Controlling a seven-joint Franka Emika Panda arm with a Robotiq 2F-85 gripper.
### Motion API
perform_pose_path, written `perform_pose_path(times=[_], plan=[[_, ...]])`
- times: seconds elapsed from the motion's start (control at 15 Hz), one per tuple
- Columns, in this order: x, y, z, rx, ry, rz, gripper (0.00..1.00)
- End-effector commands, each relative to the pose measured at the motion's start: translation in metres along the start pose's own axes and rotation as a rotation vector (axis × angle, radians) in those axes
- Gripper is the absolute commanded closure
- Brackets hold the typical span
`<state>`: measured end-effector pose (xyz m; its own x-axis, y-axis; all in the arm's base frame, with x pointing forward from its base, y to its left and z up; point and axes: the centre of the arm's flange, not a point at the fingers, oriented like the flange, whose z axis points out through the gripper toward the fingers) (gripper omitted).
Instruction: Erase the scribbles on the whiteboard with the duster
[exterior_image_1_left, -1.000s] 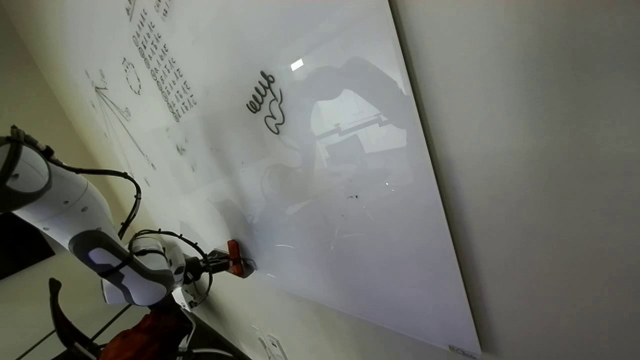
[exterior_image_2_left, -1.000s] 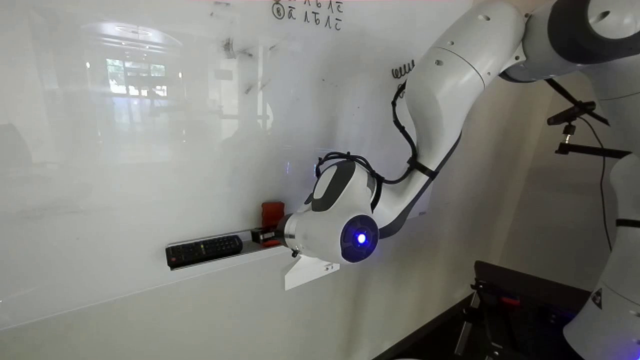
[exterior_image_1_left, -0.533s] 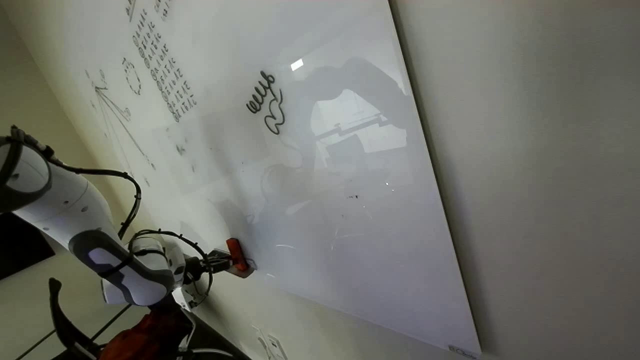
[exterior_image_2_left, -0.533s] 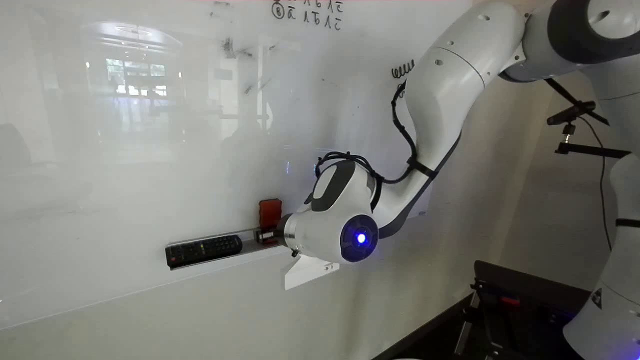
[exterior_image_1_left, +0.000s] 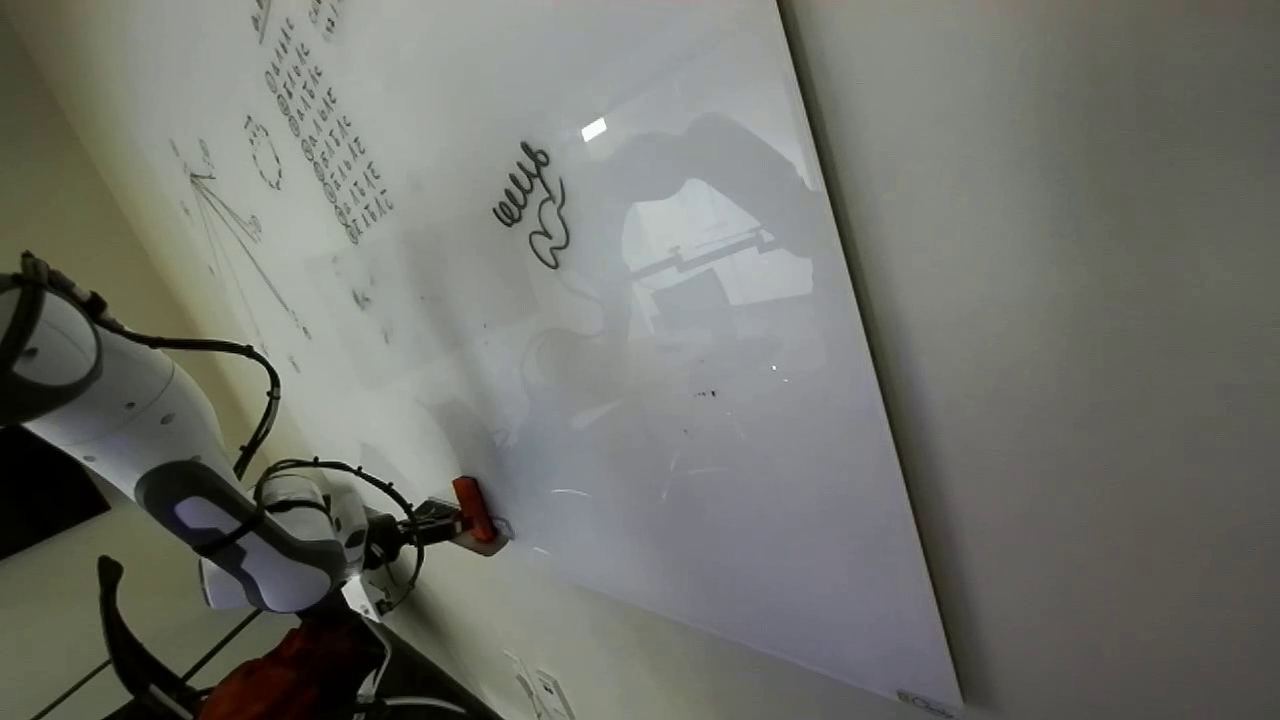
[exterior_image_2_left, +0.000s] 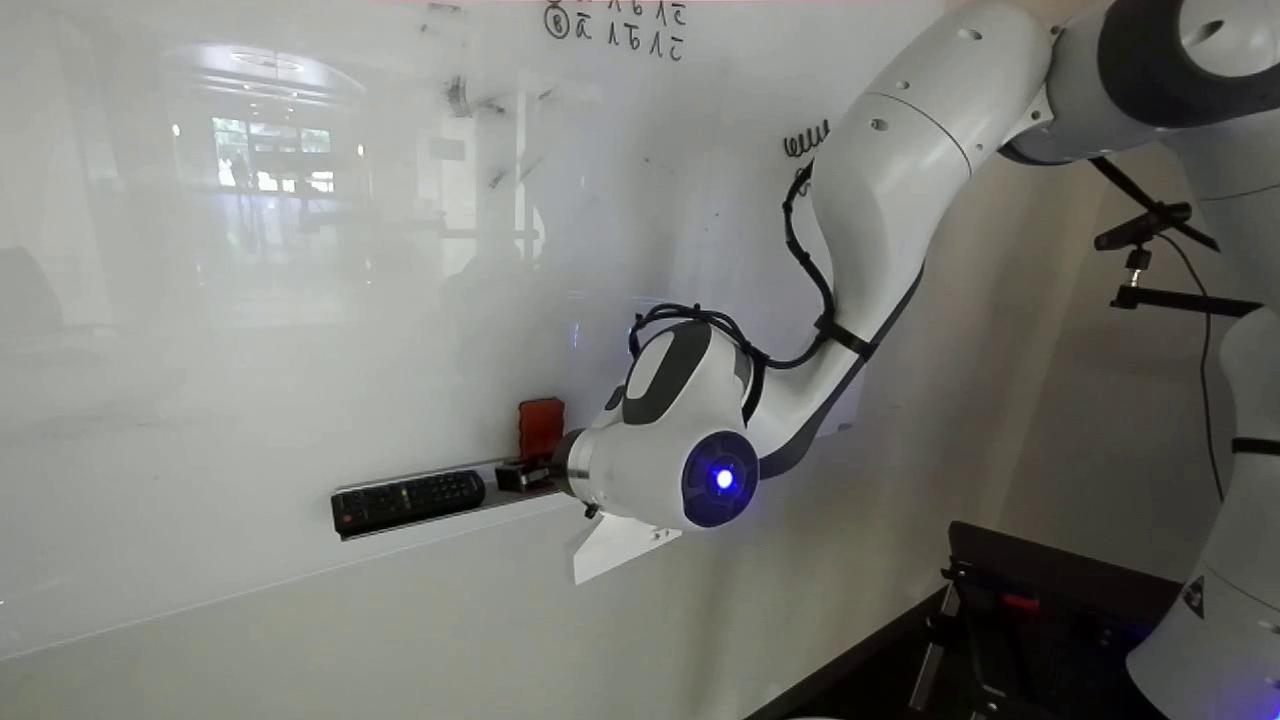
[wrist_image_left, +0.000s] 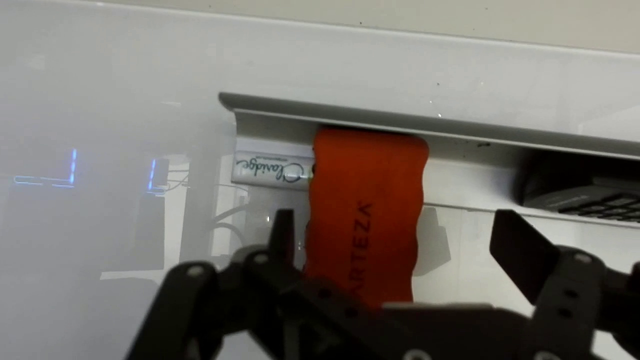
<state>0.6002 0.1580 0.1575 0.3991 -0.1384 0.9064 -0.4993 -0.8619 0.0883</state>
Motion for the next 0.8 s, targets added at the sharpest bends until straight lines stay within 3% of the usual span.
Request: perform_pose_path(times=[0.0,0.73], plan=[[0.009,0.004,-0.007,0.008,0.003,-0.055,0.0],[0.019,0.014,-0.008,0.009,0.035,-0.098,0.0]])
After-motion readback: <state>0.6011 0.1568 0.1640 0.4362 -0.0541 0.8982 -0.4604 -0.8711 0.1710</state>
